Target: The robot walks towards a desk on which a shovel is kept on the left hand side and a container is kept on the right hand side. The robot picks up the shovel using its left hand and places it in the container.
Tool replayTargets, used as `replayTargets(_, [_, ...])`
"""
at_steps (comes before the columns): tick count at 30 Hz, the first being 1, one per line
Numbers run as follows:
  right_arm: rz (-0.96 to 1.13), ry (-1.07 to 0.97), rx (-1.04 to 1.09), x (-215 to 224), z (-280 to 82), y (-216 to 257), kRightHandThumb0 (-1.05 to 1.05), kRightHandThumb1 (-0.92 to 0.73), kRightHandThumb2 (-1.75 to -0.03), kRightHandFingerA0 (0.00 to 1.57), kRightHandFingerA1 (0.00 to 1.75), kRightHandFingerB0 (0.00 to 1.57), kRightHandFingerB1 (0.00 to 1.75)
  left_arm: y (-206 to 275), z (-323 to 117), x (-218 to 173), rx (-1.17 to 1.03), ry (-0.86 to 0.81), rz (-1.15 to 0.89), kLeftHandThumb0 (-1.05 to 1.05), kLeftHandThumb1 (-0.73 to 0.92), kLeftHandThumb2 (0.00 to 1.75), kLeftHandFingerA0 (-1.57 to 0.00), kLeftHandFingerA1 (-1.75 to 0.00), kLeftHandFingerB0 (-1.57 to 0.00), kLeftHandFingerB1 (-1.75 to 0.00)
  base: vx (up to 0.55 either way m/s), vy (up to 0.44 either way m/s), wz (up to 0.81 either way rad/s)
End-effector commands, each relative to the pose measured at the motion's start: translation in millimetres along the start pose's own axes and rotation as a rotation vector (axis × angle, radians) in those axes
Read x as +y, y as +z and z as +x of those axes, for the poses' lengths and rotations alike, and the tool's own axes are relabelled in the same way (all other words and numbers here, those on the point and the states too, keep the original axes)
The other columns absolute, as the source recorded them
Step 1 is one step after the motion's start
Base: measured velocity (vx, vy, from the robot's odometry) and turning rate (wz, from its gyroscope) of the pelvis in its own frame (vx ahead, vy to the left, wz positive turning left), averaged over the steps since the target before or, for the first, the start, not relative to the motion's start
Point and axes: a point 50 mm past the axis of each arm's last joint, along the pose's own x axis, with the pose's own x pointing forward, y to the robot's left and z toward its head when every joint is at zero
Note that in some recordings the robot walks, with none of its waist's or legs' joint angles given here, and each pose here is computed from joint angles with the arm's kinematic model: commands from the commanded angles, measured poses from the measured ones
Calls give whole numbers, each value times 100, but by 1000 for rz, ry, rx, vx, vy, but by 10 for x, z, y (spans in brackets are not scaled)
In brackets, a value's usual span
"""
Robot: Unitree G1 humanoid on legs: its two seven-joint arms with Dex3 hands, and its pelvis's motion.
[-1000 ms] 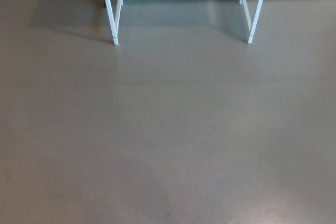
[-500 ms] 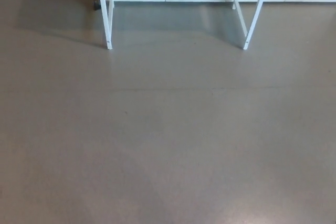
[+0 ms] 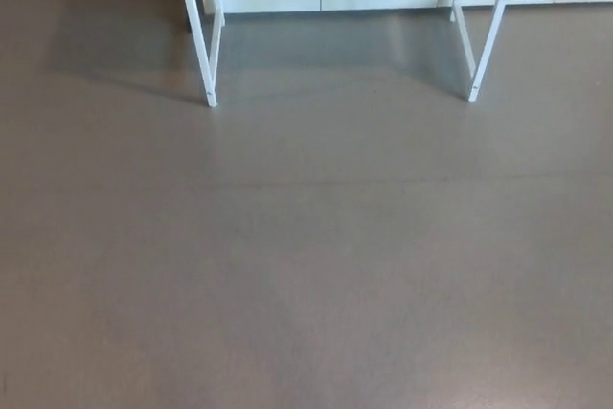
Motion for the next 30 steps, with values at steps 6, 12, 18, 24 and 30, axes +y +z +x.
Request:
replayTargets(6, [-18,0,-19,-11,-7,9,-31,-62,-58,49,50,34,38,59,-29,45,-56,7,51,-17,57,56,-34,-44,-35,-36,268,206,-13])
replayTargets(12, [-9,6,-16,-8,-2,17,-29,-62,-59,48,50,34,38,63,-28,27,-57,-5,53,-18,57,56,-35,-45,-34,-36,210,107,3])
replayTargets(18, [-22,5,-10,6,-13,-5,-28,-62,-58,52,51,36,38,36,-26,-19,-49,-10,-2,-21,56,57,-38,-47,-33,-37,188,-67,8])
replayTargets(24, [-33,15,-12,-9,-32,-8,-30,-63,-59,49,50,34,38,7,-11,-169,-57,-42,4,-13,58,56,-33,-43,-34,-36,271,-248,8])
replayTargets(30, [-41,24,0,-2,-41,-38,-29,-62,-58,52,51,35,38,-7,-24,-253,-52,-8,-71,-11,59,57,-35,-44,-34,-36,180,-36,-8])
